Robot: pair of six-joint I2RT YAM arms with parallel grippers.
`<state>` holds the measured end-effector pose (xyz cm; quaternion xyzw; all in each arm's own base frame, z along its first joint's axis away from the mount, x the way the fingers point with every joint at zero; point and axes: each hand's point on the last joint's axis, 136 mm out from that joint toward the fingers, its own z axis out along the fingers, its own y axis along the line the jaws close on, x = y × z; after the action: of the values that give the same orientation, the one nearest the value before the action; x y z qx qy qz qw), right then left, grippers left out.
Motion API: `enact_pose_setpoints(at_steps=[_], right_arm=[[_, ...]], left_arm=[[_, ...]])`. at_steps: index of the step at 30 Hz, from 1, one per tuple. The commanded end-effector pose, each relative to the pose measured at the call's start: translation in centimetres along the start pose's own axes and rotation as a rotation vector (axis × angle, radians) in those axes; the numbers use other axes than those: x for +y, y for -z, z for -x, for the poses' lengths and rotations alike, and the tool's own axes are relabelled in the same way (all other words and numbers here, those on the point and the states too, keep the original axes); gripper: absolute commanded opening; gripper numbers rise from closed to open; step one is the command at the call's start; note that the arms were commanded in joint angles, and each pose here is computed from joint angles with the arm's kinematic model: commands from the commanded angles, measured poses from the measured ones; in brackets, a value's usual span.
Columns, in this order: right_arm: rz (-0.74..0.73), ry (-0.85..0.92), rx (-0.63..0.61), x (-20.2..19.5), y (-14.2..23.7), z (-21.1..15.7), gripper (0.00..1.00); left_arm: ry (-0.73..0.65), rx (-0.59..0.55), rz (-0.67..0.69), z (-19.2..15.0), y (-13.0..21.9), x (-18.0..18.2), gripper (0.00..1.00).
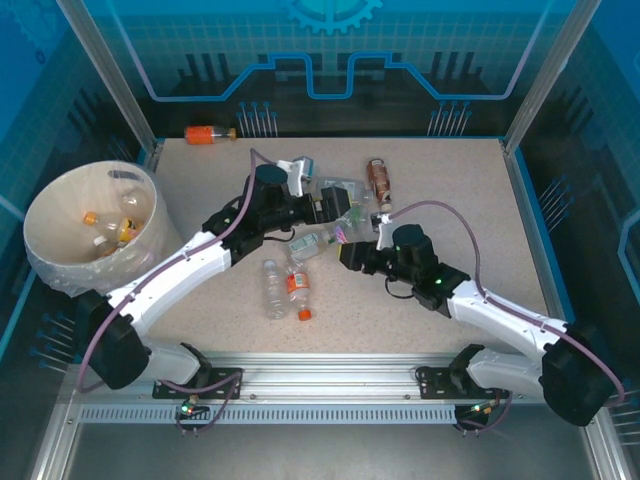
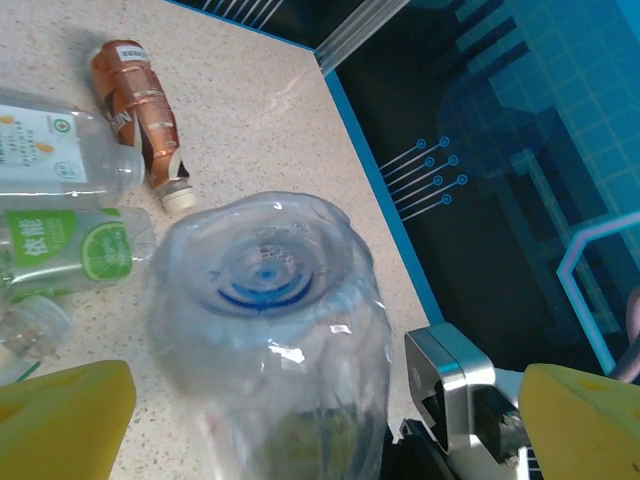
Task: Put the plastic bottles in the bin
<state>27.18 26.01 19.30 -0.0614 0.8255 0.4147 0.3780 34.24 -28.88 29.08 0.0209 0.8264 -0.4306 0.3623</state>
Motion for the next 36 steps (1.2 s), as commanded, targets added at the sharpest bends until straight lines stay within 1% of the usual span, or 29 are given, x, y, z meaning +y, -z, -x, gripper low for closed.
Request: enact_pose_setpoints(at_steps=[1, 5, 8, 14, 15, 17, 20, 21, 23, 24, 27, 29, 33, 35, 36], right_arm=[[0.15, 0.005, -0.066, 3.9, 0.2, 2.9, 0.53], [0.235, -0.006, -0.042, 5.8, 0.2, 3.2, 0.53], [0.295, -0.01, -0.039, 7.0, 0.5, 3.4, 0.53], [0.384, 0.0, 0.009, 9.0, 0.9, 3.4, 0.54], [0.392, 0.001, 0.015, 9.2, 0.9, 3.3, 0.54], [0.407, -0.006, 0.033, 9.4, 0.8, 3.2, 0.54], [0.41, -0.015, 0.044, 9.5, 0.7, 3.3, 0.55], [0.407, -0.019, 0.047, 9.4, 0.6, 3.2, 0.56], [0.397, -0.019, 0.042, 9.2, 0.6, 3.3, 0.59], [0.39, -0.018, 0.041, 9.1, 0.6, 3.3, 0.62], [0.366, -0.002, 0.042, 8.8, 0.6, 3.2, 0.74], [0.342, 0.021, 0.043, 8.4, 0.6, 3.1, 0.81], [0.271, 0.061, 0.054, 7.4, 0.8, 2.7, 0.91], [0.217, 0.083, 0.064, 6.6, 0.8, 2.5, 0.99], [0.195, 0.094, 0.067, 6.2, 0.8, 2.4, 1.0]], left_arm=[[-0.049, 0.023, -0.066, 0.3, 0.0, -1.8, 0.99], [-0.077, 0.016, -0.185, 0.1, 0.0, -3.5, 0.99], [-0.097, 0.039, -0.235, -0.4, 0.1, -4.2, 0.98], [-0.123, 0.031, -0.31, -0.5, 0.8, -5.2, 0.88], [-0.123, 0.026, -0.329, -0.4, 1.0, -5.4, 0.85], [-0.122, 0.007, -0.362, 0.0, 1.5, -5.7, 0.76], [-0.128, -0.014, -0.375, 0.3, 1.8, -5.7, 0.61], [-0.13, -0.014, -0.372, 0.3, 1.8, -5.6, 0.57], [-0.133, -0.015, -0.358, 0.2, 1.8, -5.3, 0.49], [-0.133, -0.016, -0.352, 0.2, 1.8, -5.2, 0.48], [-0.118, -0.033, -0.303, 0.4, 1.6, -4.3, 0.47], [-0.103, -0.059, -0.241, 0.9, 1.4, -3.2, 0.45], [-0.089, -0.108, -0.14, 1.5, 1.6, -1.4, 0.45], [-0.085, -0.132, -0.08, 1.9, 1.8, -0.4, 0.45], [-0.084, -0.139, -0.048, 2.0, 1.9, 0.1, 0.45]])
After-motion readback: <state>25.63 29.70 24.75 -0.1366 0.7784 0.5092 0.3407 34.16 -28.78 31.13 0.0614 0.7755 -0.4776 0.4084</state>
